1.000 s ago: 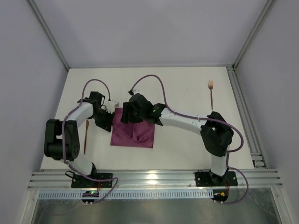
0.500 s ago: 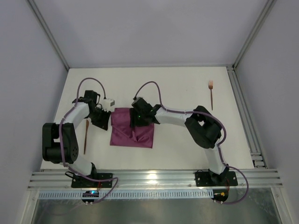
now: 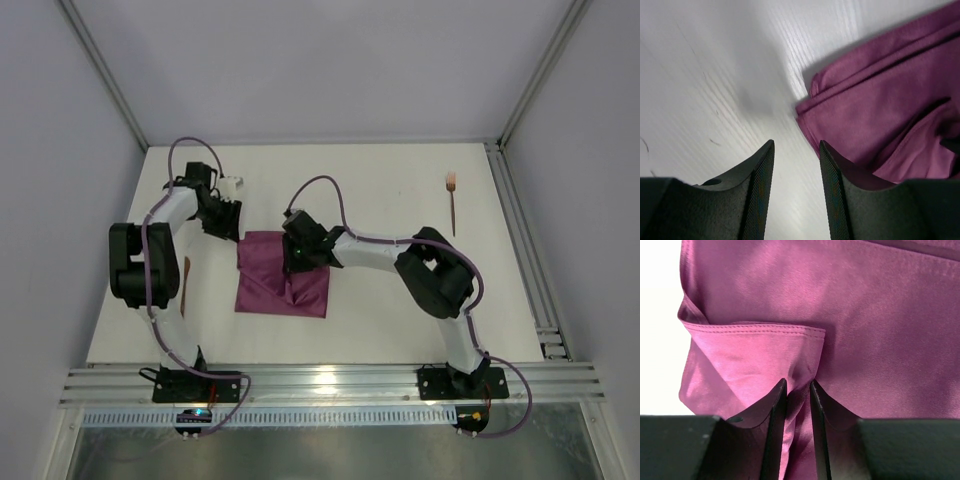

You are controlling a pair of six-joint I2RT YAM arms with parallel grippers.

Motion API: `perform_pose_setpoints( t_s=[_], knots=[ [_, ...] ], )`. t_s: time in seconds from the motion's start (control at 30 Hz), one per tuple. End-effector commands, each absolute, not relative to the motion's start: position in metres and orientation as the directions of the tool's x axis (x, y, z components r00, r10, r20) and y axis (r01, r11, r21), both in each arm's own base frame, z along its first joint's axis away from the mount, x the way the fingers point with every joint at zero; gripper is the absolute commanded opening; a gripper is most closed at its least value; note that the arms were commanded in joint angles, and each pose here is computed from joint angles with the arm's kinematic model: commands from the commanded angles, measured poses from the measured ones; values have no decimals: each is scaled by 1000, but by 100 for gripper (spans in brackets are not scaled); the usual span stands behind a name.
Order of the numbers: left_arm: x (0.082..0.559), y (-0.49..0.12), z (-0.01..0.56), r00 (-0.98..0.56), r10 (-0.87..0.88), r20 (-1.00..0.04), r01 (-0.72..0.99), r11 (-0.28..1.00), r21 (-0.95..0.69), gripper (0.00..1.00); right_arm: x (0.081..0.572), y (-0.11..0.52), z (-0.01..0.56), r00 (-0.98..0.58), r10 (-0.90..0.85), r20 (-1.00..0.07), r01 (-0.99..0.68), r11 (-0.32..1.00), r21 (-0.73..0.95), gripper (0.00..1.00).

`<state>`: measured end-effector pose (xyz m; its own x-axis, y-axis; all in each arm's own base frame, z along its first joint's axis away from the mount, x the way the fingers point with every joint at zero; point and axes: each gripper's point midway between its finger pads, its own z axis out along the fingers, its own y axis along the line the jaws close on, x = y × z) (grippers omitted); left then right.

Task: Fold the napkin into a case and place the utensils inside
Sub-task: Smooth out the square-folded napkin at the center of the board.

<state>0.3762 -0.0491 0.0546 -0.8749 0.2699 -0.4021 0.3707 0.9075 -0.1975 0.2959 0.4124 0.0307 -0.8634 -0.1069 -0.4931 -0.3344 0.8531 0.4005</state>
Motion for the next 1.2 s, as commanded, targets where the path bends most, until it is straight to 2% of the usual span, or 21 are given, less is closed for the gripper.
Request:
perform_pose_setpoints(
  t_s=[0.0, 0.07, 0.2, 0.47, 0.77, 0.87, 1.0, 1.17],
  knots=[
    [391, -52, 45, -900, 208, -383, 314, 918, -240, 43, 299, 417, 57, -821, -107, -561, -387, 826, 409, 28],
    [392, -52, 34, -908, 211, -361, 312, 917, -248, 44, 297, 418, 59, -817, -119, -565, -401, 821, 407, 27],
    [392, -56, 27, -913, 215, -348, 318, 908, -274, 42, 295, 421, 68, -793, -134, -594, -435, 807, 399, 17],
    [381, -63, 19, -930, 214, -299, 311, 892, -329, 27, 288, 434, 83, -764, -147, -629, -481, 779, 402, 17],
    [375, -64, 15, -935, 211, -285, 304, 890, -339, 26, 288, 432, 84, -759, -152, -633, -484, 782, 393, 16],
    [377, -64, 13, -939, 204, -275, 294, 891, -344, 20, 288, 433, 85, -757, -155, -635, -491, 776, 395, 16],
    [378, -65, 13, -936, 200, -288, 296, 892, -343, 0, 287, 433, 88, -754, -154, -639, -494, 773, 397, 15],
    [386, -67, 31, -911, 197, -362, 324, 885, -334, 0, 285, 435, 90, -749, -160, -643, -505, 766, 398, 12]
  ],
)
